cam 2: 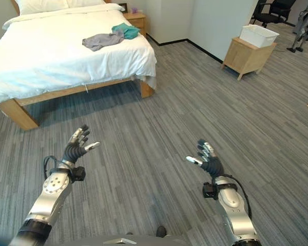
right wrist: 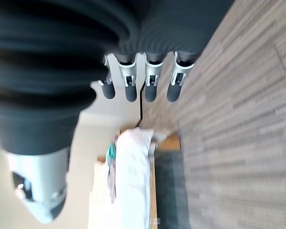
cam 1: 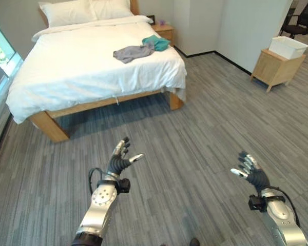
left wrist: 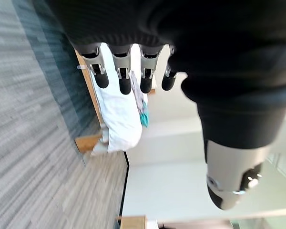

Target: Pick up bed clothes into laundry basket.

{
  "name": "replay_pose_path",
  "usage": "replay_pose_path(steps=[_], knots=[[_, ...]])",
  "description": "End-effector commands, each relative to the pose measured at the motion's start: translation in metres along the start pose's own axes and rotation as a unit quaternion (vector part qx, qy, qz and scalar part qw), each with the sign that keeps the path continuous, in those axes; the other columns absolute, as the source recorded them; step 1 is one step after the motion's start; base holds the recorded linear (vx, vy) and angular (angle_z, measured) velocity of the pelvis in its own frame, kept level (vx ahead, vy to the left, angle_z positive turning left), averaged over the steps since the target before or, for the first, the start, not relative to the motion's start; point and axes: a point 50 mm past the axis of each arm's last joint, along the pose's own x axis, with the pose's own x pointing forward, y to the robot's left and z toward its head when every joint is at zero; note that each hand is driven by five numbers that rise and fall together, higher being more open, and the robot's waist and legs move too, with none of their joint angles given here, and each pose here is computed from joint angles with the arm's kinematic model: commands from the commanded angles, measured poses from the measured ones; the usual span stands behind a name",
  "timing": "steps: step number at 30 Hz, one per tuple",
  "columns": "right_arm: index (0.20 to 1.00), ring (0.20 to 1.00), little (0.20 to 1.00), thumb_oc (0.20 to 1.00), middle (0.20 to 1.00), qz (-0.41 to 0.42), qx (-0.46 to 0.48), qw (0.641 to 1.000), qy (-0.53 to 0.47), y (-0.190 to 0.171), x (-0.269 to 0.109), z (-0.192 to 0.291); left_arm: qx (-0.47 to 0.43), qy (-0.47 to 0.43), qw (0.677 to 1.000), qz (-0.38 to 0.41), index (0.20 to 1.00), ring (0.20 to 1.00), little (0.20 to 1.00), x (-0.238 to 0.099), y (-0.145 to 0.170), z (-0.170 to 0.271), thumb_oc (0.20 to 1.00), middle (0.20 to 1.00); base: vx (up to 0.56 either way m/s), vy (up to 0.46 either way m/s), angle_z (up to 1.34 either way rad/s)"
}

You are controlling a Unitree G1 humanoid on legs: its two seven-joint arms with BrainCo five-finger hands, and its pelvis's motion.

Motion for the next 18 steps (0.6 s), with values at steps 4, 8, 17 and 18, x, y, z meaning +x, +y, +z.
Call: replay_pose_path(steps=[4,8,17,18], knots=[[1.0,1.0,1.0,1.0,1.0,0.005,0.03,0.997,-0.069,0.001,0.005,0.025,0.007,-0.025,0.999,0.019,1.0,1.0,1.0,0.003,0.018,0.012,1.0,1.0,0.02,0.01,0.0],[1.0,1.0,1.0,1.0,1.0,0.02,0.058,0.996,-0.068,0.009,0.008,0.024,0.006,-0.034,0.999,0.018,1.0,1.0,1.0,0.006,0.015,0.017,1.0,1.0,0.0,0.0,0.0],[1.0,1.0,1.0,1.0,1.0,0.067,0.046,0.993,-0.081,0.028,0.019,0.034,0.014,-0.053,0.998,0.014,1.0,1.0,1.0,0.013,0.008,0.026,1.0,1.0,0.0,0.0,0.0],[1.0,1.0,1.0,1.0,1.0,0.068,0.046,0.993,-0.085,0.029,0.02,0.035,0.011,-0.054,0.998,0.02,1.0,1.0,1.0,0.012,0.01,0.027,1.0,1.0,0.0,0.0,0.0]])
